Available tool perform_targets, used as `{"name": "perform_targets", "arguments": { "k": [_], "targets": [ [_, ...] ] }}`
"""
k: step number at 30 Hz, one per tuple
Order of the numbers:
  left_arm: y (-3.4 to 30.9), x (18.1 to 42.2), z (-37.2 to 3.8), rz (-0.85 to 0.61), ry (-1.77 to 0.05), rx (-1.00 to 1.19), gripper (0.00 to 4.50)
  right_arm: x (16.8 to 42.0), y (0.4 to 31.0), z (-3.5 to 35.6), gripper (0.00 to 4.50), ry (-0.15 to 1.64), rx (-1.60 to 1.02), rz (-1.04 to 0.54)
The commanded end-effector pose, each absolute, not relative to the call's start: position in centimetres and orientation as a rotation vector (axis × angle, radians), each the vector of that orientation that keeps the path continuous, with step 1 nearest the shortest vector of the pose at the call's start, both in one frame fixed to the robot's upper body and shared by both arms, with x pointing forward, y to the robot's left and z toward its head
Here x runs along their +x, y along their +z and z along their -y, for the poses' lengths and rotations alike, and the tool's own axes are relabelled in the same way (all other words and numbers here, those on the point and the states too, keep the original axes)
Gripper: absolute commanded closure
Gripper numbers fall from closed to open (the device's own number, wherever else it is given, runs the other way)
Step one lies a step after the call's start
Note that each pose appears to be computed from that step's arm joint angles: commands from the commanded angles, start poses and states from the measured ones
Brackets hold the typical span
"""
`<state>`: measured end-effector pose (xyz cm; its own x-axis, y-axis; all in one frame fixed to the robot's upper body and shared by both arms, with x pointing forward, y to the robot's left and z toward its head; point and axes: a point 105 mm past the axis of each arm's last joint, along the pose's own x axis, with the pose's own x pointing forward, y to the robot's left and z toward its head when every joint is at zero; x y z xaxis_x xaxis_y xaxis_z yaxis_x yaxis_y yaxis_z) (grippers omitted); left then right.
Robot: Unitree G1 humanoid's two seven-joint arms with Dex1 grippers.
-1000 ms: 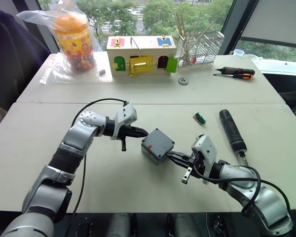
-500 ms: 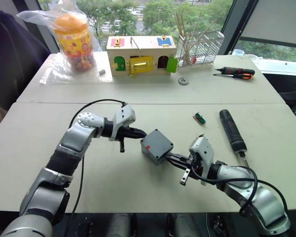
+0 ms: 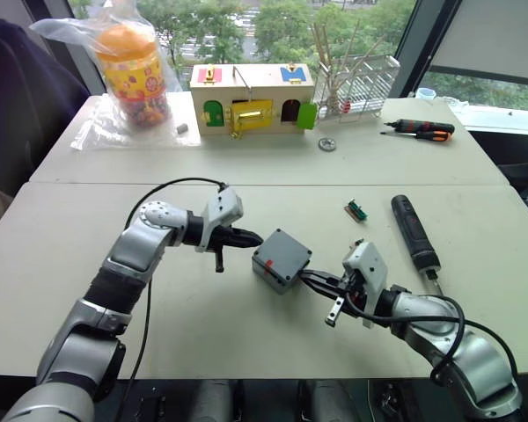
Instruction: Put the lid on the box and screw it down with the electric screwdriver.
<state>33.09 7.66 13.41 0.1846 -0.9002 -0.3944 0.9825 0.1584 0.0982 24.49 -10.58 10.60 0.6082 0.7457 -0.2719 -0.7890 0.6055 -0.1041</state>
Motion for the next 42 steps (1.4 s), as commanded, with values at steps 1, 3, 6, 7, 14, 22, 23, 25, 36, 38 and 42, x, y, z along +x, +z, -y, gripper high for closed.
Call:
{"name": "perform_targets", "arguments": {
  "k": [1, 3, 6, 7, 14, 22, 23, 25, 36, 38, 42],
  "targets": [
    [13.80, 32.29, -6.44, -0.233, -1.422, 0.396, 4.50, 24.15, 11.59, 9.87, 4.45, 0.925, -0.219, -0.162],
    [13.83, 32.33, -6.49, -0.234, -1.420, 0.397, 4.50, 24.07, 11.55, 9.78, 4.45, 0.929, -0.217, -0.165],
    [13.83, 32.32, -6.60, -0.237, -1.419, 0.400, 4.50, 24.10, 11.50, 9.78, 4.45, 0.928, -0.219, -0.166],
    [13.83, 32.34, -6.62, -0.237, -1.417, 0.401, 4.50, 24.12, 11.49, 9.78, 4.45, 0.928, -0.220, -0.166],
    [13.82, 32.37, -6.81, -0.242, -1.409, 0.402, 4.50, 24.31, 11.59, 9.69, 4.45, 0.931, -0.220, -0.159],
    [13.86, 32.60, -6.92, -0.240, -1.395, 0.405, 4.50, 24.25, 11.62, 9.54, 4.45, 0.940, -0.218, -0.159],
    [13.86, 32.61, -6.93, -0.240, -1.394, 0.406, 4.50, 24.22, 11.63, 9.52, 4.45, 0.941, -0.218, -0.159],
    [13.87, 32.65, -7.01, -0.241, -1.392, 0.406, 4.50, 24.18, 11.61, 9.51, 4.45, 0.942, -0.218, -0.160],
    [13.59, 32.87, -7.15, -0.246, -1.374, 0.412, 4.50, 24.71, 11.37, 9.68, 4.45, 0.927, -0.238, -0.160],
    [13.65, 32.88, -7.06, -0.243, -1.373, 0.408, 4.50, 24.73, 11.40, 9.66, 4.45, 0.927, -0.237, -0.159],
    [13.96, 32.57, -6.83, -0.238, -1.390, 0.384, 4.50, 24.67, 11.39, 9.63, 4.45, 0.929, -0.236, -0.161]
  ]
}}
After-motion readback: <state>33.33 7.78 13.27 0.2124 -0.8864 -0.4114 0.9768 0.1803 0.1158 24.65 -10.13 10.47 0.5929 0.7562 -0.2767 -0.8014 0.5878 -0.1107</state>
